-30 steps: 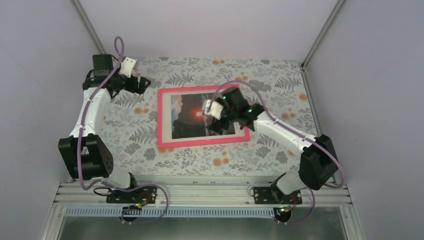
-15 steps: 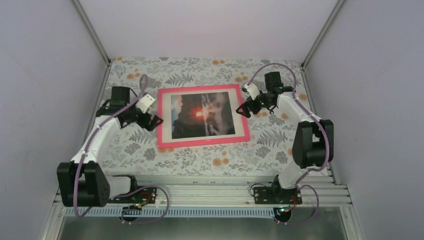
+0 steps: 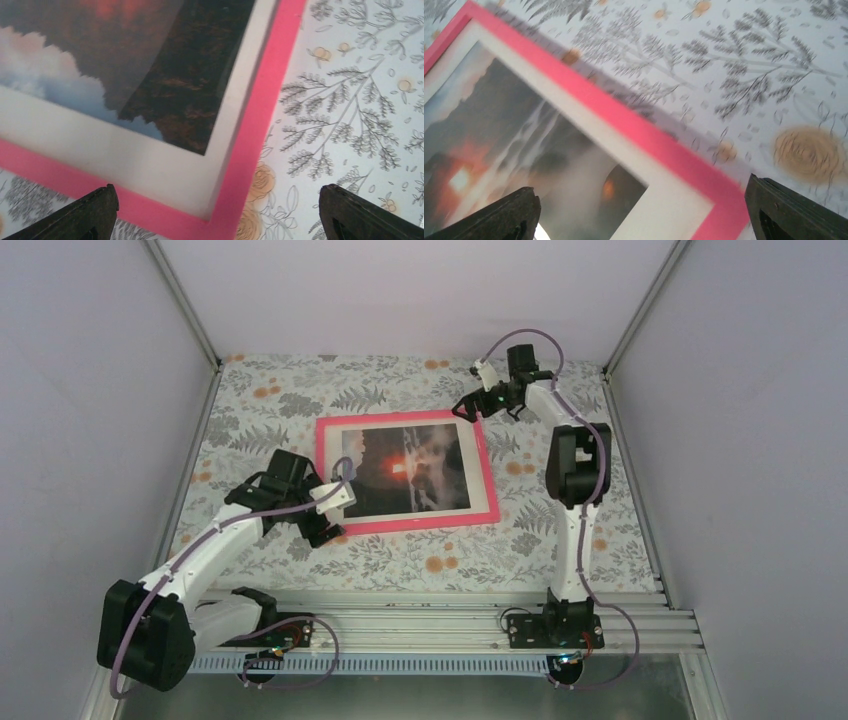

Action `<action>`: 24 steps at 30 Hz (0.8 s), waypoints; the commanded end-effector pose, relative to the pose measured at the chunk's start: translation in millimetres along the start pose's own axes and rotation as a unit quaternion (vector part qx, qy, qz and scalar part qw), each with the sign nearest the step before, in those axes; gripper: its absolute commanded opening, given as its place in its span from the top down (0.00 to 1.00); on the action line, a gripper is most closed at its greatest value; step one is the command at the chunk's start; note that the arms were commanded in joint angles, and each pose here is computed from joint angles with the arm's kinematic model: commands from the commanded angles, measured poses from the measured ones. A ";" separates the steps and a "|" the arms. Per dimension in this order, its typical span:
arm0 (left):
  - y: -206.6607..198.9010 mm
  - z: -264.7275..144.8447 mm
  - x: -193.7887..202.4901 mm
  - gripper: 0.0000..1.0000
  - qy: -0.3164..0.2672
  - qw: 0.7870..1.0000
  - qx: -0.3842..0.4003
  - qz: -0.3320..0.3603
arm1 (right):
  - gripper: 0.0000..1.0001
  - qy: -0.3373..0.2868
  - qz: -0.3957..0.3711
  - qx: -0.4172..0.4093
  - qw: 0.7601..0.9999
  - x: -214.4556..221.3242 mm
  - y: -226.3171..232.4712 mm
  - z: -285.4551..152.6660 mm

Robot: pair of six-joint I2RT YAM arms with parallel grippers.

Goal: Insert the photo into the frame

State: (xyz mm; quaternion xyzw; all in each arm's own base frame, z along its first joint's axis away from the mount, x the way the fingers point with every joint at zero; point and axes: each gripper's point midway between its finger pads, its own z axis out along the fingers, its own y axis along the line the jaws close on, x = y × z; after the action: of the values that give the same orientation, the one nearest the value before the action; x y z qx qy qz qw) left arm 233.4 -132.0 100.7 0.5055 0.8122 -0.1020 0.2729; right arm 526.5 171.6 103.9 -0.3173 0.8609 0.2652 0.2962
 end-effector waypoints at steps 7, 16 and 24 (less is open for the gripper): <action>-33.0 31.7 5.4 0.00 0.030 0.992 -0.006 0.120 | 0.00 -0.035 0.082 -0.023 0.996 -22.1 -38.6 49.8; -16.1 58.5 10.1 0.00 0.066 0.974 -0.103 0.190 | 0.00 -0.002 0.083 -0.042 0.996 8.1 -33.5 76.4; 22.7 62.3 13.7 0.00 0.096 0.967 -0.186 0.145 | 0.05 0.058 0.077 -0.087 0.992 62.0 -6.0 53.8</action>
State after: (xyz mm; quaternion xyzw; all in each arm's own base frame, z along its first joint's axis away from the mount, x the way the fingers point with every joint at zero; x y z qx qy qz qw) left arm 243.7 -151.3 35.6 0.6062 0.7431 0.0854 0.2704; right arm 562.2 185.3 37.8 -0.2862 0.8642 0.3136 0.2701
